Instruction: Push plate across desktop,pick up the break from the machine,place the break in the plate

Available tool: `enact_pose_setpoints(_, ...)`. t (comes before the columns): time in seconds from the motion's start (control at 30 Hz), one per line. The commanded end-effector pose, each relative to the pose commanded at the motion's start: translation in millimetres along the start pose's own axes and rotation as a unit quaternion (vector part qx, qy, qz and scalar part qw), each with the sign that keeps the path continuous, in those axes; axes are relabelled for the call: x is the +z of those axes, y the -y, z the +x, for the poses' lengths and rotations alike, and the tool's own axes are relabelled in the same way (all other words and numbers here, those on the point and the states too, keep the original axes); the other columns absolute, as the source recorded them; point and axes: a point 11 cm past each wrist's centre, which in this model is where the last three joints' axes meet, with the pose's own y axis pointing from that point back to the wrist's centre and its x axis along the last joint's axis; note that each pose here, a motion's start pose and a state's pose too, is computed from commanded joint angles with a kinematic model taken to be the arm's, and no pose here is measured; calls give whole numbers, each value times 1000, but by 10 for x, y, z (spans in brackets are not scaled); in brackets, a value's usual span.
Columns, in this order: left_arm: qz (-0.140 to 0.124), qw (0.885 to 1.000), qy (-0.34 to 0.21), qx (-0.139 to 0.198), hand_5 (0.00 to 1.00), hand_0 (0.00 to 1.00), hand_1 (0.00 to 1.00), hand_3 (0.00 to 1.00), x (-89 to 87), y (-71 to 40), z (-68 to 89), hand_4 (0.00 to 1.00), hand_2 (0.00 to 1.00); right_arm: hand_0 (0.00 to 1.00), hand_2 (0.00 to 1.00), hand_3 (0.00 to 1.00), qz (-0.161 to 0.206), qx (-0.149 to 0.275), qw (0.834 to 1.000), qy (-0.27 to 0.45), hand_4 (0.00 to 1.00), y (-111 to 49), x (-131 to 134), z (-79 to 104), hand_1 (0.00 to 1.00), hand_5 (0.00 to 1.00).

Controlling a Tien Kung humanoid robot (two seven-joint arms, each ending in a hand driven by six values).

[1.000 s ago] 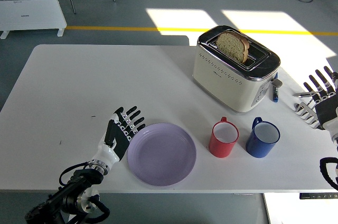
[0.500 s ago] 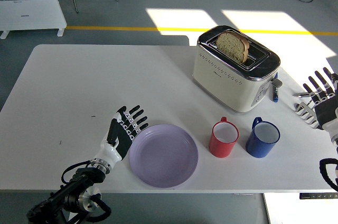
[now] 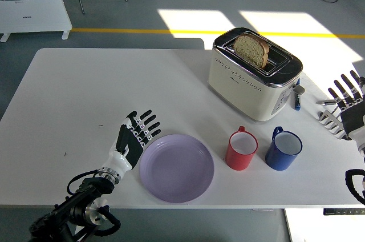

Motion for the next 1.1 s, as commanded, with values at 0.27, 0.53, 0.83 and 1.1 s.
enact_pose_setpoints(0.27, -64, 997, 21, 46, 998, 802, 834, 849, 416, -32, 210, 582, 882, 796, 752, 742, 20, -16, 998, -64, 492, 37, -199, -165, 746, 548)
enact_pose_setpoints(0.53, -108, 989, 34, 92, 998, 788, 801, 829, 1006, -222, 581, 587, 840, 822, 795, 785, 66, -59, 954, -286, 622, 238, -648, -741, 784, 396)
enact_pose_setpoints(0.83, -120, 987, 6, 106, 998, 790, 805, 827, 1263, -422, 802, 587, 845, 859, 829, 824, 75, -110, 831, -540, 670, 588, -778, -1400, 806, 338)
enact_pose_setpoints(1.1, -119, 986, -2, 119, 998, 792, 803, 825, 1242, -499, 897, 584, 844, 888, 880, 870, 50, -127, 697, -704, 725, 917, -618, -1815, 845, 279)
